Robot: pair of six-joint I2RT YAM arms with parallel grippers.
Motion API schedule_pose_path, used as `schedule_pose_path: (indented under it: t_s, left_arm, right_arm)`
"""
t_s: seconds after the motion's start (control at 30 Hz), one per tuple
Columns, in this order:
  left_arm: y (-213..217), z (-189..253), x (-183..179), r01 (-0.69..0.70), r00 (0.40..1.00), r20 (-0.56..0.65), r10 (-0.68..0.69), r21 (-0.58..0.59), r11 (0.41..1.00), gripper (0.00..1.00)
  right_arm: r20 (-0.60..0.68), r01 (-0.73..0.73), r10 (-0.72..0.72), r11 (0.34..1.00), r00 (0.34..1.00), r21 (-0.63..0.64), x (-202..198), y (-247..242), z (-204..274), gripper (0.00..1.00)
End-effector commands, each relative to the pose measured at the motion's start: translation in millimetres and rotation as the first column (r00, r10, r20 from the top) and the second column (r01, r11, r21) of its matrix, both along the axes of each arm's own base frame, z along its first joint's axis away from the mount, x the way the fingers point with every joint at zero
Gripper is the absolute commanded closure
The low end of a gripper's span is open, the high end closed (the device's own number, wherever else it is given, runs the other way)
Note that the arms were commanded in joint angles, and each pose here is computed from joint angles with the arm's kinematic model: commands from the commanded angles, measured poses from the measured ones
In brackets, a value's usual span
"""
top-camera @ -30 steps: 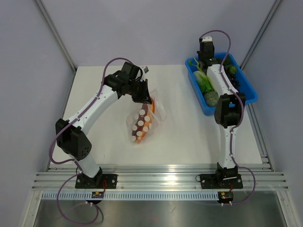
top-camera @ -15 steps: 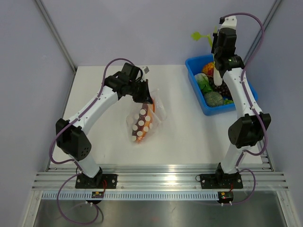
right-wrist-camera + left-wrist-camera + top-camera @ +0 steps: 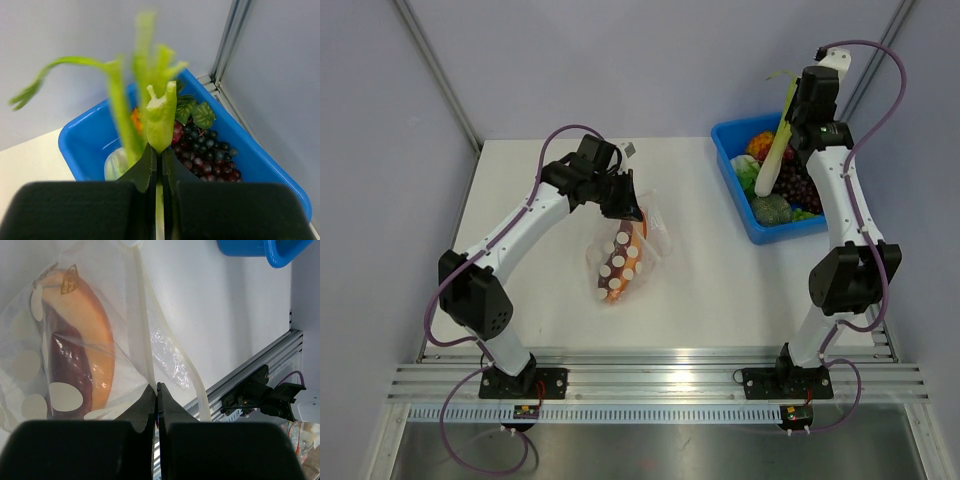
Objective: Place the food in the zip-top bag and seal the zipper
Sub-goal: Adjust the fake vegetable in the bin.
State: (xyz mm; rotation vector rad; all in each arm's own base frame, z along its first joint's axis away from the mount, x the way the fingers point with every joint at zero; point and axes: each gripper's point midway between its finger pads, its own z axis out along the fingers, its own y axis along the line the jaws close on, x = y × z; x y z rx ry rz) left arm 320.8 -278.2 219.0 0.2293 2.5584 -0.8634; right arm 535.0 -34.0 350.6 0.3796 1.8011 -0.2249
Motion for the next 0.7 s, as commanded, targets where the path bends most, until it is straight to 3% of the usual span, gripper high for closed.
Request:
schedule_pose_path:
  t_s: [0.0, 0.13, 0.37, 0.4, 0.43, 0.47, 0.5, 0.53, 0.67]
  left_arm:
    - [-6.1, 22.1, 1.3, 0.019, 0.998, 0.068, -0.016, -0.055, 0.998, 1.0]
    - [-7.9, 20.7, 2.8, 0.02, 0.998, 0.062, -0.017, -0.058, 0.998, 1.0]
    - [-10.5, 19.7, 2.7, 0.027, 0.998, 0.053, -0.023, -0.067, 0.997, 1.0]
    - [-9.7, 19.1, 2.3, 0.024, 0.998, 0.051, -0.021, -0.064, 0.998, 1.0]
    - [-9.0, 20.1, 1.5, 0.023, 0.998, 0.053, -0.02, -0.064, 0.998, 1.0]
    - [-8.3, 18.3, 0.8, 0.023, 0.999, 0.051, -0.02, -0.06, 0.998, 1.0]
    - [-7.8, 18.9, 0.0, 0.023, 0.998, 0.052, -0.02, -0.061, 0.998, 1.0]
    - [-8.3, 19.6, -1.4, 0.027, 0.998, 0.054, -0.023, -0.064, 0.998, 1.0]
    - [-9.7, 12.5, -4.2, 0.03, 0.999, 0.04, -0.028, -0.058, 0.998, 1.0]
  right_arm:
    - [0.066, 0.029, -0.031, 0.999, 0.997, 0.028, -7.6, -5.1, 31.3, 1.0]
    - [0.042, 0.036, -0.038, 0.999, 0.998, 0.034, -5.3, -10.5, 21.9, 1.0]
    - [-0.17, 0.109, -0.115, 0.993, 0.979, -0.04, 19.5, -33.6, -53.7, 0.98]
    - [-0.212, 0.117, -0.121, 0.993, 0.97, -0.034, 25.0, -36.1, -75.0, 0.88]
    - [-0.241, 0.144, -0.145, 0.989, 0.96, -0.023, 24.7, -50.5, -87.2, 0.65]
    - [-0.27, 0.156, -0.15, 0.988, 0.951, 0.0, 23.7, -51.6, -96.2, 0.23]
    - [-0.313, 0.171, -0.161, 0.985, 0.936, 0.004, 25.3, -55.4, -115.6, 0.08]
    - [-0.331, 0.177, -0.164, 0.984, 0.929, 0.01, 24.5, -55.0, -122.0, 0.01]
    - [-0.353, 0.125, -0.075, 0.985, 0.933, 0.121, 26.0, -39.8, -148.5, 0.01]
